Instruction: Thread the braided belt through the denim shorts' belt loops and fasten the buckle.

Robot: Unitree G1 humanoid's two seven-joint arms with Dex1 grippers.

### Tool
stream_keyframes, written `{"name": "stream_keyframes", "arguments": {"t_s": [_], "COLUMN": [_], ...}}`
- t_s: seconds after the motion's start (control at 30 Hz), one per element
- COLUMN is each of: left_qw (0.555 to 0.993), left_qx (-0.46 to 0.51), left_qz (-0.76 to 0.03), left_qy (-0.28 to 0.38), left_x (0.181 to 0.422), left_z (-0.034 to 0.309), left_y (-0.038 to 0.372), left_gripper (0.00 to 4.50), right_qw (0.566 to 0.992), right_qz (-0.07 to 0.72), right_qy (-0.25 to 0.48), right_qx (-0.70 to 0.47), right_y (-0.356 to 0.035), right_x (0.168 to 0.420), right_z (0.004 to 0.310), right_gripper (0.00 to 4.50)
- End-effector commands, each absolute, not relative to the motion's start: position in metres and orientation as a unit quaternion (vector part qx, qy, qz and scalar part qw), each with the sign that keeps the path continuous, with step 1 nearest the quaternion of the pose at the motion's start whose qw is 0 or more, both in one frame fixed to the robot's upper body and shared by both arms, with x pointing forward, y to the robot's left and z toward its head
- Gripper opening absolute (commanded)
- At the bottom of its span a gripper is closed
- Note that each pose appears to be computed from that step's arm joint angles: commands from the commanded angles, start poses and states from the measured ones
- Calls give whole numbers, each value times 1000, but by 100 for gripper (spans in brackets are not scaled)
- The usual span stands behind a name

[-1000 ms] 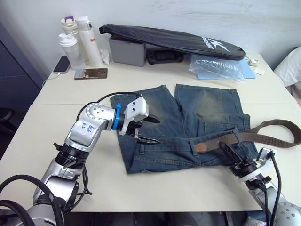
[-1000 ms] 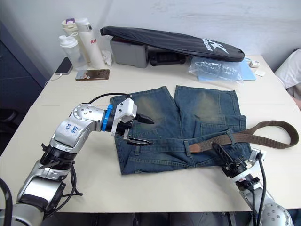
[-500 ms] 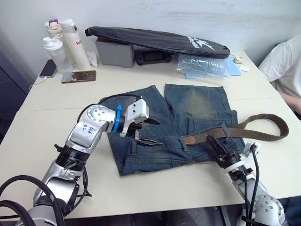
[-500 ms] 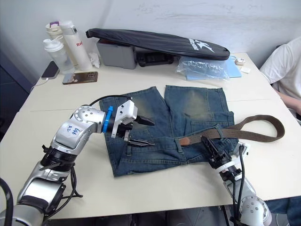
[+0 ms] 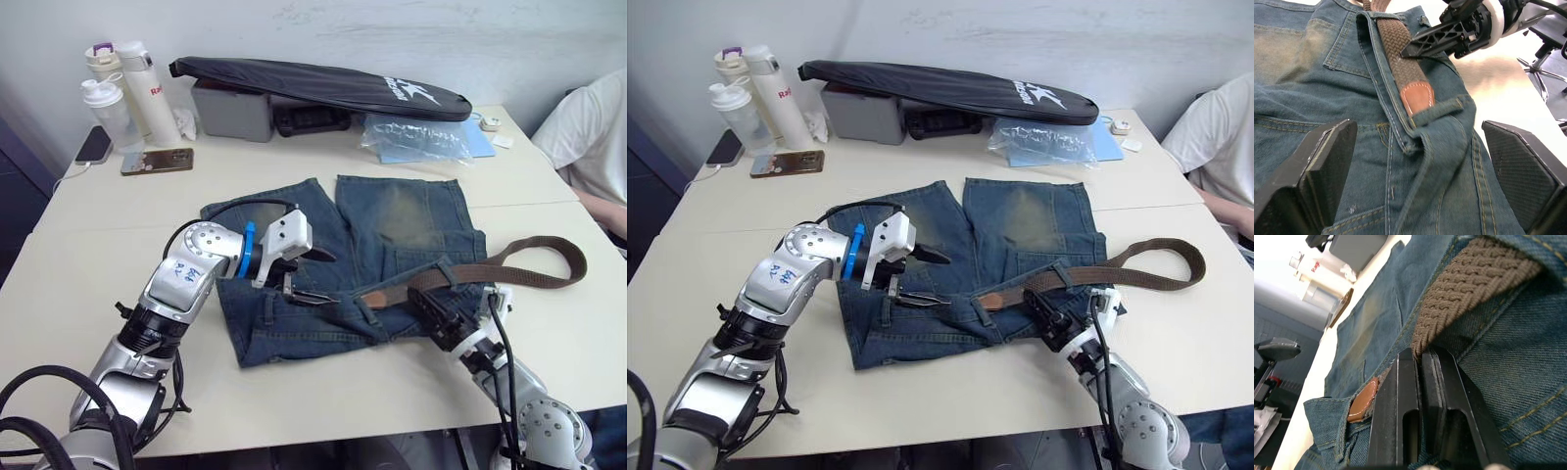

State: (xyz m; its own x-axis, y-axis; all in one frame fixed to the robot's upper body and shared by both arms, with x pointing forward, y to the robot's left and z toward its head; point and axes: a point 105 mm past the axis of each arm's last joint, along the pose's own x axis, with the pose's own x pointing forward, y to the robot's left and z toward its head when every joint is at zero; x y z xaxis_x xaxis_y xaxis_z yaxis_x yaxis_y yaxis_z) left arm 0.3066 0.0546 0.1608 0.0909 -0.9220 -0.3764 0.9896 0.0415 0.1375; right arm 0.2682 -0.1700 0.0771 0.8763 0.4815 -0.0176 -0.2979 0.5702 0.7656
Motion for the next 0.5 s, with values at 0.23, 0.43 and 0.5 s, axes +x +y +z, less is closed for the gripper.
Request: {"name": "stream_keyframes", "arguments": {"t_s": [0.23, 0.43, 0.5], "left_qw": [708, 703, 702], "left_qx": [192, 197, 197], "left_qz": [-676, -679, -680], "left_qy": [75, 76, 77], "left_x": [299, 298, 297], "left_z": [166, 163, 163], "left_y": [50, 50, 50], "left_gripper": [450, 450, 450], "right_qw": [916, 922, 922], "right_qz": [161, 178, 178], "right_qy": [234, 176, 167], "right_qx": [284, 295, 300], "right_y": [-173, -190, -193], "right_x": [256, 249, 248], "right_z": [30, 61, 64], "right_gripper": [1, 1, 1]}}
